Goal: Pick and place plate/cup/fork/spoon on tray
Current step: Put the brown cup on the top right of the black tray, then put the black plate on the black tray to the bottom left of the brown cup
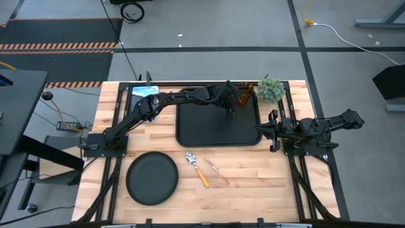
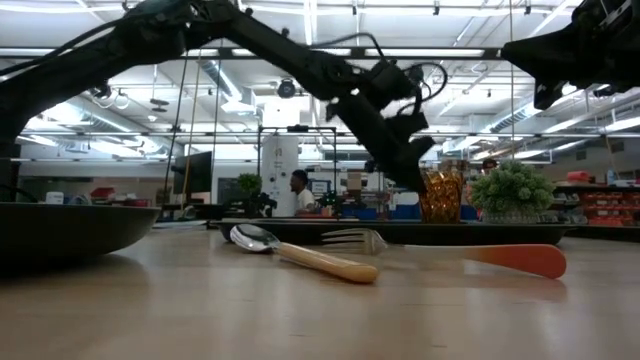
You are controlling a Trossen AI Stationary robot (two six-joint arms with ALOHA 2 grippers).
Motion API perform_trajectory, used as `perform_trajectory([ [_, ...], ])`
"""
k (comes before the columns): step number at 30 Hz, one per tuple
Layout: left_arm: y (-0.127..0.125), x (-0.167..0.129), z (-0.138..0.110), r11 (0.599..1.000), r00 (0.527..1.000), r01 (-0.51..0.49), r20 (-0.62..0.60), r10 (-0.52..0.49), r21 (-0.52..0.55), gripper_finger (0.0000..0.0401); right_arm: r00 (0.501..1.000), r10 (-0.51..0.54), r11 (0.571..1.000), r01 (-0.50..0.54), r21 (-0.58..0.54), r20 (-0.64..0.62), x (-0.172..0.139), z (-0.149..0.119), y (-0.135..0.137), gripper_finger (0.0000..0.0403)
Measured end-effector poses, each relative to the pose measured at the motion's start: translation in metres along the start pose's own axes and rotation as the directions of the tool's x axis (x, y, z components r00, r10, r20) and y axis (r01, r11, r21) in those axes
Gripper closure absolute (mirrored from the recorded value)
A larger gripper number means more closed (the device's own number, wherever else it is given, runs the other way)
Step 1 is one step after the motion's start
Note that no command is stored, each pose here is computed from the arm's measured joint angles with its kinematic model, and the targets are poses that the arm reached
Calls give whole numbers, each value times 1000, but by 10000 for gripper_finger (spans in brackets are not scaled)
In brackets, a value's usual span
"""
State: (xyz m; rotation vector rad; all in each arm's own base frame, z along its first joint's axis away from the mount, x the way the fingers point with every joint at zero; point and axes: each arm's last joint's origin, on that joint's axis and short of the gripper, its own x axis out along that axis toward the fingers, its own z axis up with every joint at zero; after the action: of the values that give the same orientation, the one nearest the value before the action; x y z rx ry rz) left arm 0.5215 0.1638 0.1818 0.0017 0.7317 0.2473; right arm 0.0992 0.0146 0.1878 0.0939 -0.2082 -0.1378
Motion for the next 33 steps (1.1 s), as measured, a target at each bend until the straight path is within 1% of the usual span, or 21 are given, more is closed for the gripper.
perform_trajectory([
  [2, -11, -17, 7, 999, 999, 26, -47, -24, 42, 388, 1000, 0, 1000, 0, 0, 0, 0, 0, 0, 369],
  [5, -37, -49, 21, 987, 996, 54, -79, -43, 152, 395, 1000, 0, 1000, 0, 0, 0, 0, 0, 0, 369],
  [7, -61, -68, 28, 967, 996, 56, -82, -36, 247, 395, 1000, 0, 1000, 0, 0, 0, 0, 0, 0, 369],
  [9, -84, -89, 33, 938, 996, 52, -82, -26, 342, 395, 1000, 0, 1000, 0, 0, 0, 0, 0, 0, 369],
  [11, -105, -108, 35, 909, 996, 51, -92, -14, 414, 396, 1000, 0, 1000, 0, 0, 0, 0, 0, 0, 369],
  [12, -115, -116, 32, 899, 993, 65, -121, -13, 434, 397, 1000, 1, 1000, -1, 0, 0, 0, 0, 0, 369],
  [14, -129, -129, 22, 882, 982, 98, -186, -12, 462, 397, 1000, 1, 1000, -1, 0, 0, 0, 0, 0, 369],
  [17, -142, -143, -1, 861, 962, 152, -272, -16, 485, 396, 1000, 1, 1000, -1, 0, 0, 0, 0, 0, 369],
  [20, -152, -160, -29, 843, 955, 186, -295, -34, 505, 396, 1000, 0, 1000, 0, 0, 0, 0, 0, 0, 369],
  [22, -158, -170, -51, 844, 955, 197, -293, -50, 498, 396, 1000, 1, 1000, -1, 0, -1, 0, 0, 0, 369],
  [25, -164, -191, -80, 860, 959, 203, -271, -79, 467, 396, 1000, 3, 1000, -3, 0, -1, 0, 0, 0, 369],
  [27, -166, -209, -91, 881, 968, 198, -227, -106, 430, 396, 1000, 3, 1000, -3, 0, 0, 0, 0, 0, 369],
  [33, -157, -247, -128, 935, 968, 190, -214, -129, 298, 395, 1000, 3, 1000, -3, 0, 0, 0, 0, 0, 369],
])
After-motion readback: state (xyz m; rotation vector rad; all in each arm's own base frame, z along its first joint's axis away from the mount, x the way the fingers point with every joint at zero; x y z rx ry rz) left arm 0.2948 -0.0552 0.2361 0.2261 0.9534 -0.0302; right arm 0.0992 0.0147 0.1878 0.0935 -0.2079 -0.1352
